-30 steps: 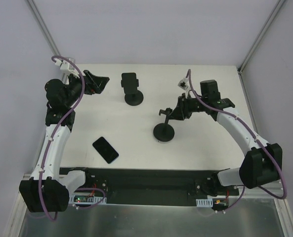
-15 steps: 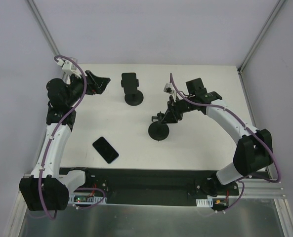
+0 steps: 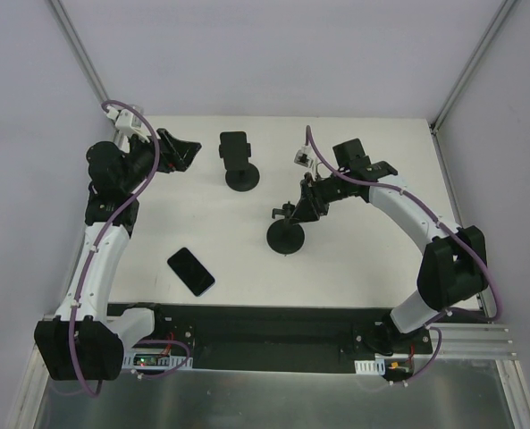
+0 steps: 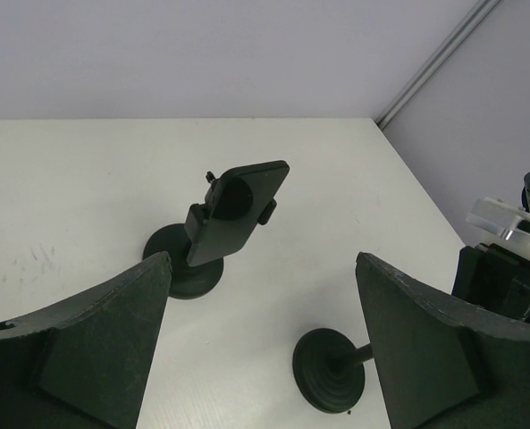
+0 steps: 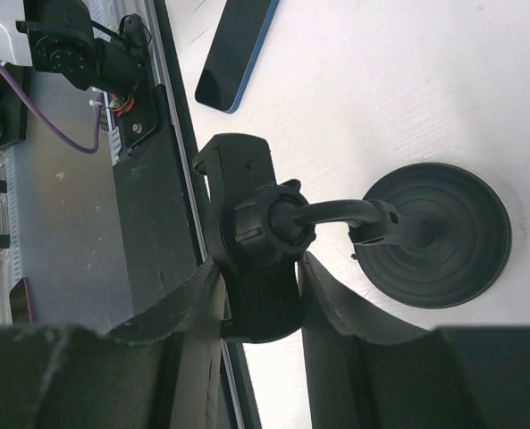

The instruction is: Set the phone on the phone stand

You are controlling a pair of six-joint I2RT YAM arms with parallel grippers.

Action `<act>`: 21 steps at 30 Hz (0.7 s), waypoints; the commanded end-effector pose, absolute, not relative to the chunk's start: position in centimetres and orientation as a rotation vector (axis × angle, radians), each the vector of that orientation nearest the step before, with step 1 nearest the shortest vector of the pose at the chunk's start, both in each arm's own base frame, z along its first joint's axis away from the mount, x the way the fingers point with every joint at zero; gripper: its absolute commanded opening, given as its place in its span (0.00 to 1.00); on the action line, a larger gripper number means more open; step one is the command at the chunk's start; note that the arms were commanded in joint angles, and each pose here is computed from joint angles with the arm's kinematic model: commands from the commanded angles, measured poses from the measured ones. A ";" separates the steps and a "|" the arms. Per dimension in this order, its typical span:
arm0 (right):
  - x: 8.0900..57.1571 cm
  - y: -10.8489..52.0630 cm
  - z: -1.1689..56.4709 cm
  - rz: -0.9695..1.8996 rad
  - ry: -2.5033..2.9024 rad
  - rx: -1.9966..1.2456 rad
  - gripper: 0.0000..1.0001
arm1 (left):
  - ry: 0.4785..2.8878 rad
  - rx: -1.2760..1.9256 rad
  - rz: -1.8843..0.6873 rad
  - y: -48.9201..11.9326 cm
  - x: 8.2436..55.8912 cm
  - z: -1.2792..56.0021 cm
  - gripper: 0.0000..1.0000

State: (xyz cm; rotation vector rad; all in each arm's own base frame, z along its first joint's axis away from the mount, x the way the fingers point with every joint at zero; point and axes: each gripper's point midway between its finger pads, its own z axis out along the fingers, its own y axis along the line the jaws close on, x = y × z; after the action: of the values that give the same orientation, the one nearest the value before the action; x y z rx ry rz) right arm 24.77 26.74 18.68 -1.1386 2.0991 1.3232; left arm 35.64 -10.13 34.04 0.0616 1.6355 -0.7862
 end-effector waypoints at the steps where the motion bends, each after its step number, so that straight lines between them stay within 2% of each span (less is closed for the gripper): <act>1: 23.6 26.4 18.3 1.358 2.205 -1.115 0.01 | 1.603 0.098 -0.736 -10.0 36.1 35.2 0.82; 4: 23.5 26.0 18.5 1.326 2.222 -1.141 0.09 | 1.618 0.097 -0.722 -10.0 36.2 34.9 0.83; 7: 23.7 25.6 19.2 1.263 2.211 -1.145 0.27 | 1.636 0.068 -0.665 -9.8 36.3 35.0 0.87; 8: 24.0 25.5 19.4 1.233 2.208 -1.129 0.47 | 1.643 0.055 -0.632 -9.8 36.2 35.0 0.88; 10: 24.6 24.9 19.9 1.134 2.209 -1.103 0.59 | 1.703 -0.038 -0.504 -8.8 36.3 34.5 0.92; 11: 24.8 24.7 20.2 1.109 2.213 -1.083 0.68 | 1.739 -0.075 -0.488 -8.4 36.1 34.0 0.92; 15: 25.5 24.2 21.7 1.008 2.174 -0.941 0.77 | 1.870 -0.267 -0.457 -6.7 33.6 31.9 0.94; 17: 25.5 23.9 20.8 0.967 2.180 -0.862 0.85 | 1.916 -0.295 -0.448 -6.4 31.3 30.3 0.94; 20: 24.8 23.5 19.5 0.890 2.183 -0.680 0.87 | 1.972 -0.325 -0.467 -6.3 27.8 27.5 0.95; 21: 25.0 22.6 20.0 0.785 2.149 -0.595 0.90 | 1.995 -0.327 -0.493 -6.7 26.8 26.6 0.95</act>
State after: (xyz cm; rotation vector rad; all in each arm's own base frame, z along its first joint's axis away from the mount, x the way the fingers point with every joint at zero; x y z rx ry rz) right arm 23.75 23.48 19.38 -0.8934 2.2041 0.9777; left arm 31.58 -7.46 30.44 -0.2256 1.8812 -0.5034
